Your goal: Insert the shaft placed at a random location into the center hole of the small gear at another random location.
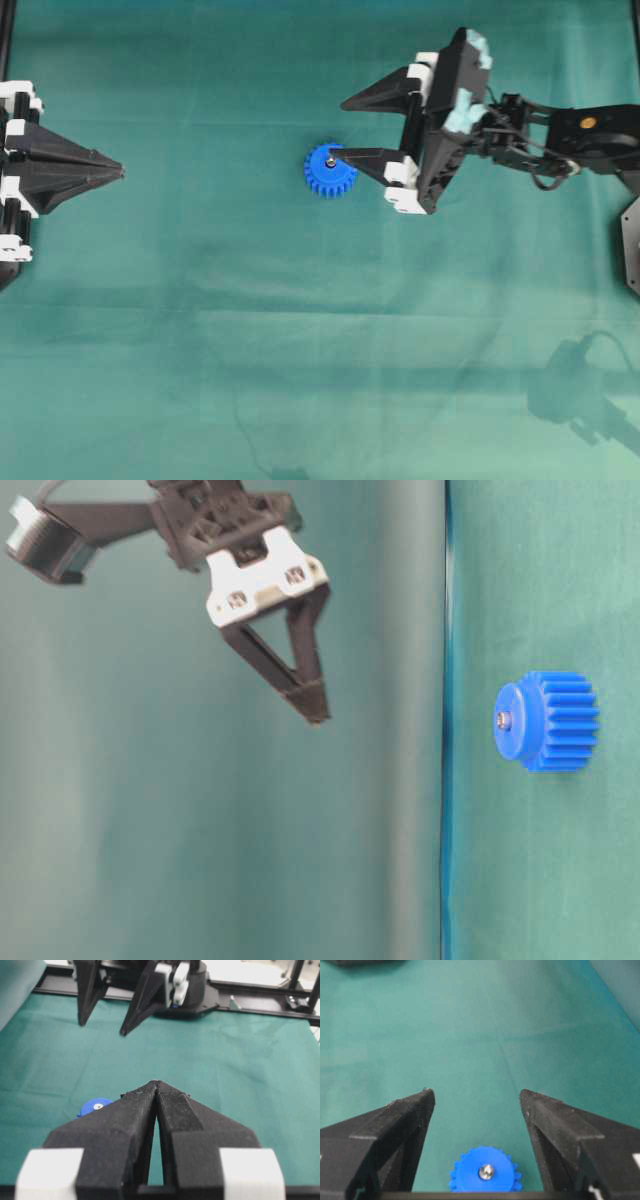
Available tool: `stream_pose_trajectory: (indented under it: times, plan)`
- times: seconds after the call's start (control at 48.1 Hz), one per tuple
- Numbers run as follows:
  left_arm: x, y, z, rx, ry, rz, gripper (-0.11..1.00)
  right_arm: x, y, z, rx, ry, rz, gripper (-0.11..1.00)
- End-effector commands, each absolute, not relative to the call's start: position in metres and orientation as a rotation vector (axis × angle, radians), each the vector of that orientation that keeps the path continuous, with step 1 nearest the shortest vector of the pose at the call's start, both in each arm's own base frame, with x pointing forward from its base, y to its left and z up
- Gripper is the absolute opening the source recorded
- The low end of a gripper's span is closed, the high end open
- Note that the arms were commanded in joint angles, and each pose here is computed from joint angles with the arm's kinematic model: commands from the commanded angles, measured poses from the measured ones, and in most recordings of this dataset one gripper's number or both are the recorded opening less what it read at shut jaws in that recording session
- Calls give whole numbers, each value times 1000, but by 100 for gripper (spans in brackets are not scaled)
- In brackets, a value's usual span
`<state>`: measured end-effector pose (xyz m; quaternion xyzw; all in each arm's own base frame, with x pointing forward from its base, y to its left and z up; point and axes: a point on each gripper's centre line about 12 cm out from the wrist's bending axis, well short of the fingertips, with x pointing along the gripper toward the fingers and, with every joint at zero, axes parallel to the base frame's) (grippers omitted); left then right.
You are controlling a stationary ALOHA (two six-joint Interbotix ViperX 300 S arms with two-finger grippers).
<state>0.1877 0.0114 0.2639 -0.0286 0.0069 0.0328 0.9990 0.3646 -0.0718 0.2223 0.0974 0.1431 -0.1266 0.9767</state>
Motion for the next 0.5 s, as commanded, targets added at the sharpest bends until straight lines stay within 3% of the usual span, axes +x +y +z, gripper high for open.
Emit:
stream_pose_trajectory:
  times: [0.0,0.478]
  plan:
    - [189,12,269,-60,1,67,0,358,-66,239,189,247,-239,85]
    - [189,12,268,-59,3,67,0,292,-43,239,198,281,-196,85]
